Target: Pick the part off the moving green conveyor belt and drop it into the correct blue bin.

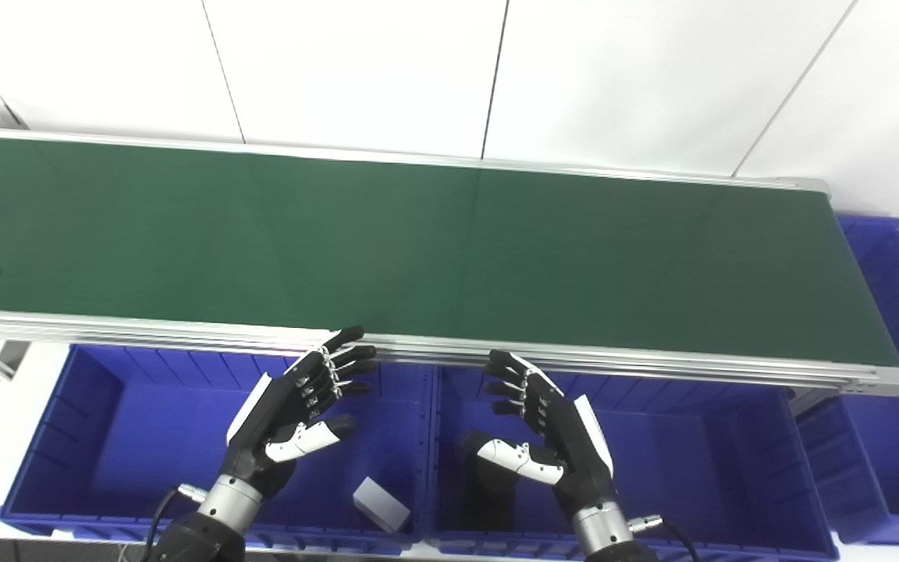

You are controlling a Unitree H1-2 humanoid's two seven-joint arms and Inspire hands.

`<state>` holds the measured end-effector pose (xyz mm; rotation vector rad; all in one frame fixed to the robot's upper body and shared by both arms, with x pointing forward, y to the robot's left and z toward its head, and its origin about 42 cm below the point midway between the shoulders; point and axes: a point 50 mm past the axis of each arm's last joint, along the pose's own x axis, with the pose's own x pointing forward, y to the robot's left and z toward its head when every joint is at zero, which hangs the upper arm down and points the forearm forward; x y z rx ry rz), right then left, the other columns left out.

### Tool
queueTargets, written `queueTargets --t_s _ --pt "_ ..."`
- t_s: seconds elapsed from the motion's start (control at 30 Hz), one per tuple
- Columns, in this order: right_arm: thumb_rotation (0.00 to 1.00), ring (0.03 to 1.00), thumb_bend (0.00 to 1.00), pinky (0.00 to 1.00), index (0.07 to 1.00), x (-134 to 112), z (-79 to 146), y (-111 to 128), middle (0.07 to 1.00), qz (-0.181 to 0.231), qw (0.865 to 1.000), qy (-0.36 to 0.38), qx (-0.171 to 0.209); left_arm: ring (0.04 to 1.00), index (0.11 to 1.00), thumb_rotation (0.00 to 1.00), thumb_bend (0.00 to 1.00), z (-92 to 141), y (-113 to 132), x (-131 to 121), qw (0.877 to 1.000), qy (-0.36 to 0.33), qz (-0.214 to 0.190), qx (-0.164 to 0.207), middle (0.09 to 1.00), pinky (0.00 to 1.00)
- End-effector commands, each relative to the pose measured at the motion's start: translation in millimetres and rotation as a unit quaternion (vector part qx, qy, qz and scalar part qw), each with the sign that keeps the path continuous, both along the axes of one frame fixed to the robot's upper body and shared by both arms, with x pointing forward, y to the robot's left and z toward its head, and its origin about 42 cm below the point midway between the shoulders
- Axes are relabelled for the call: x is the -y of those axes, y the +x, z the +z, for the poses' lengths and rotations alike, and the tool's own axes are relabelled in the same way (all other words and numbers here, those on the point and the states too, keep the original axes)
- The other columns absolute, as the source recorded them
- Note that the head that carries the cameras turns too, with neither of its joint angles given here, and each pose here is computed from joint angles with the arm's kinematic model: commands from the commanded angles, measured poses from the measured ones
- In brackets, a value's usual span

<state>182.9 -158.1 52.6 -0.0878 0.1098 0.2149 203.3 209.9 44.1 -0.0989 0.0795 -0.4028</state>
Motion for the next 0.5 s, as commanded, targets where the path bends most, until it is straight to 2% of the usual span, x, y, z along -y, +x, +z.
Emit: queueTargets --t_s 0.0,0.47 --pt "0.30 0.782 0.72 0.71 0.837 -1.6 10.2 4.0 0.818 0.004 0.999 0.012 0.041 0.796 0.875 0.46 1.00 7.3 5.7 0.8 1.000 -0.007 -0.001 0.022 0.816 0.72" --pt "0.31 0.783 0.72 0.71 0.838 -1.2 11.0 3.7 0.820 0.005 0.999 0.010 0.041 0.790 0.875 0.46 1.00 6.9 5.8 1.1 1.000 -0.005 -0.003 0.026 0.816 0.71"
